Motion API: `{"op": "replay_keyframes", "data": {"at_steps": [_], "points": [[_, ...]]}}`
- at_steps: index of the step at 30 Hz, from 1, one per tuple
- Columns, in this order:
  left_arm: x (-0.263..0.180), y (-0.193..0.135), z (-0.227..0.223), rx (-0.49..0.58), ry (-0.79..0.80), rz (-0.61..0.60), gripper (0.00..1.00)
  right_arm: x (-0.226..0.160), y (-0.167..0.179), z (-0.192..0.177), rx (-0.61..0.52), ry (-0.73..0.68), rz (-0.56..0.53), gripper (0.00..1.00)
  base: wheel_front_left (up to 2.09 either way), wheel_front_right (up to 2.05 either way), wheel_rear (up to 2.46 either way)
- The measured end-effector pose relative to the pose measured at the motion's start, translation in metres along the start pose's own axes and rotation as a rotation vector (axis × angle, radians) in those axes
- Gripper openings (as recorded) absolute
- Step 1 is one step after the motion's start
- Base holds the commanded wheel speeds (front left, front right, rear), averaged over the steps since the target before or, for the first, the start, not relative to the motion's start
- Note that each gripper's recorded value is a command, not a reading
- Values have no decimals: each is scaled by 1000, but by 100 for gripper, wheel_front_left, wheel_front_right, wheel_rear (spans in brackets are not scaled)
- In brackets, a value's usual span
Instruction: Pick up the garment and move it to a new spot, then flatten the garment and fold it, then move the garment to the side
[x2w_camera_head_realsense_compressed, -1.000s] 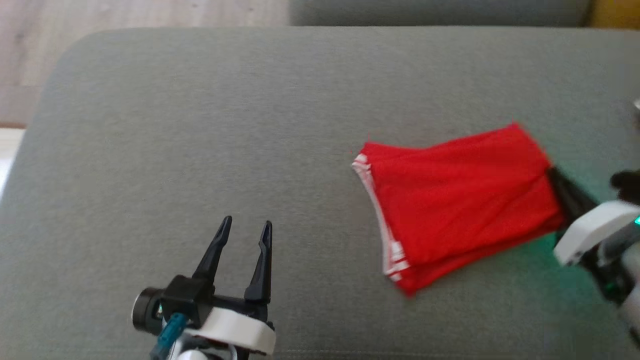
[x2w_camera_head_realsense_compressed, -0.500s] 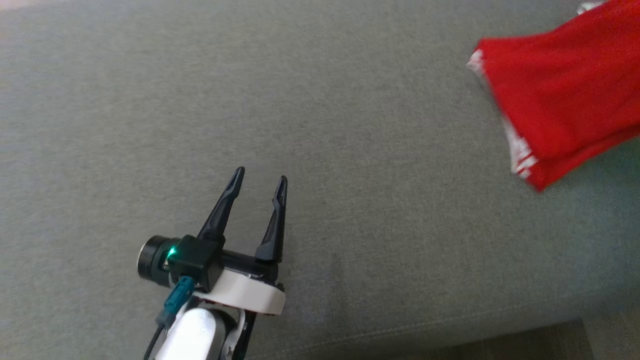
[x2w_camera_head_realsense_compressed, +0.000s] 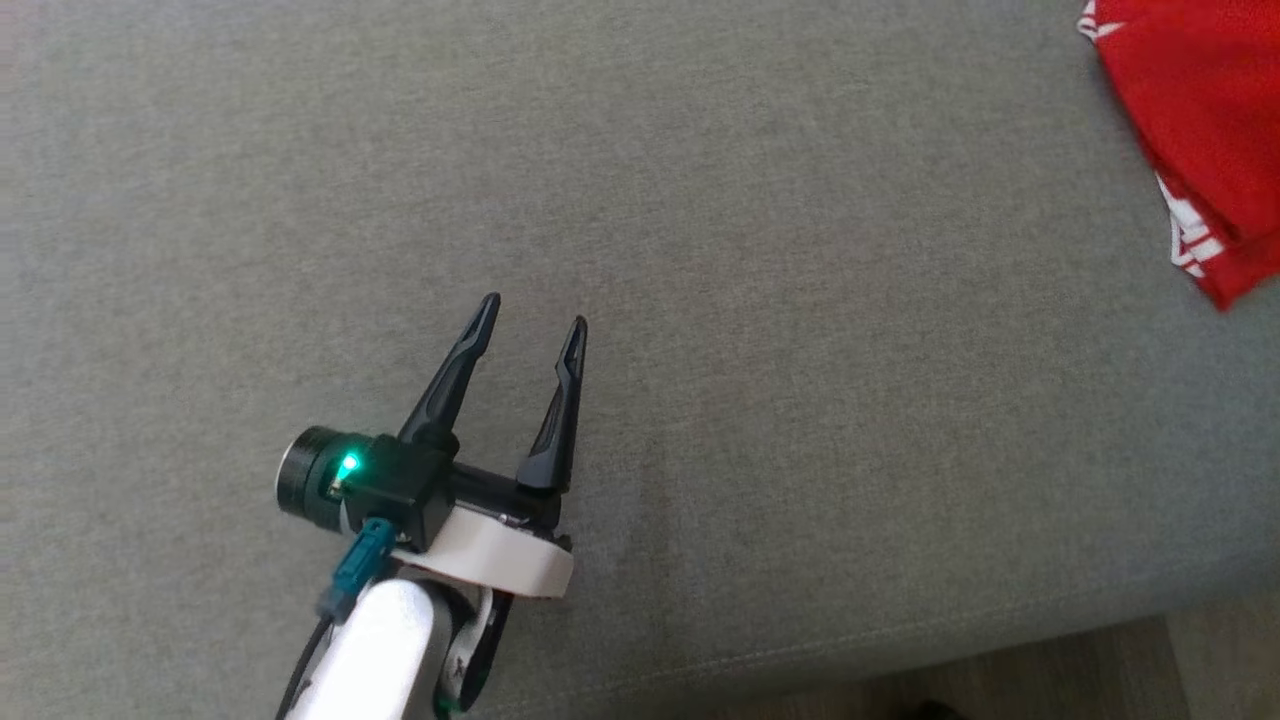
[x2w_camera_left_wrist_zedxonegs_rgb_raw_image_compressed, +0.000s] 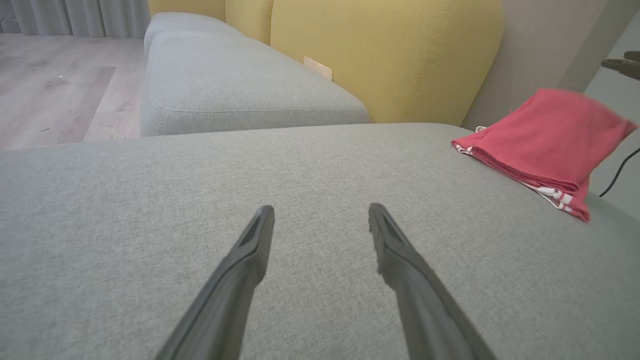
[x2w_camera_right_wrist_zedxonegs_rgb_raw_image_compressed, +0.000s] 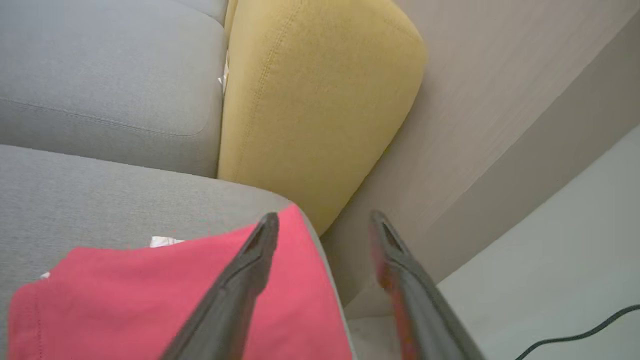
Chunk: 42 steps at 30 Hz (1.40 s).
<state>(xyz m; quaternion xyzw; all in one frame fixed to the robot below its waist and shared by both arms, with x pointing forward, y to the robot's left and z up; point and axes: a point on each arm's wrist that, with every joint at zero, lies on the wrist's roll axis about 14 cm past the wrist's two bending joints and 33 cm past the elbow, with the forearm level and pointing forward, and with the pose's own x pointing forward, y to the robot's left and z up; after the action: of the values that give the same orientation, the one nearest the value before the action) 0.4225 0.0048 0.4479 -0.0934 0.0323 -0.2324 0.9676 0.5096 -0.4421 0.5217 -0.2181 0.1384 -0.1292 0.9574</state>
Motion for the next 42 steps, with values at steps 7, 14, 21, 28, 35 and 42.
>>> {"op": "replay_keyframes", "data": {"at_steps": [7, 14, 21, 28, 35, 42], "points": [[-14, -3, 18, 20, -29, 17, 100, -18, 50, 8, 12, -68, 73, 100, 0, 0, 0], [-49, 3, 35, 26, -51, 109, 100, -85, 146, -18, 198, -77, 241, 100, 0, 0, 0], [-95, 14, 44, 18, -73, 208, 100, -151, 198, -6, 371, -163, 331, 100, 0, 0, 0], [-130, 33, 64, 46, -146, 309, 100, -202, 231, 34, 492, -307, 405, 100, 0, 0, 0], [-157, 42, 66, 81, -163, 369, 100, -242, 240, 42, 536, -360, 443, 100, 0, 0, 0], [-170, 48, 62, 82, -155, 402, 100, -259, 250, 27, 550, -318, 473, 100, 0, 0, 0]]}}
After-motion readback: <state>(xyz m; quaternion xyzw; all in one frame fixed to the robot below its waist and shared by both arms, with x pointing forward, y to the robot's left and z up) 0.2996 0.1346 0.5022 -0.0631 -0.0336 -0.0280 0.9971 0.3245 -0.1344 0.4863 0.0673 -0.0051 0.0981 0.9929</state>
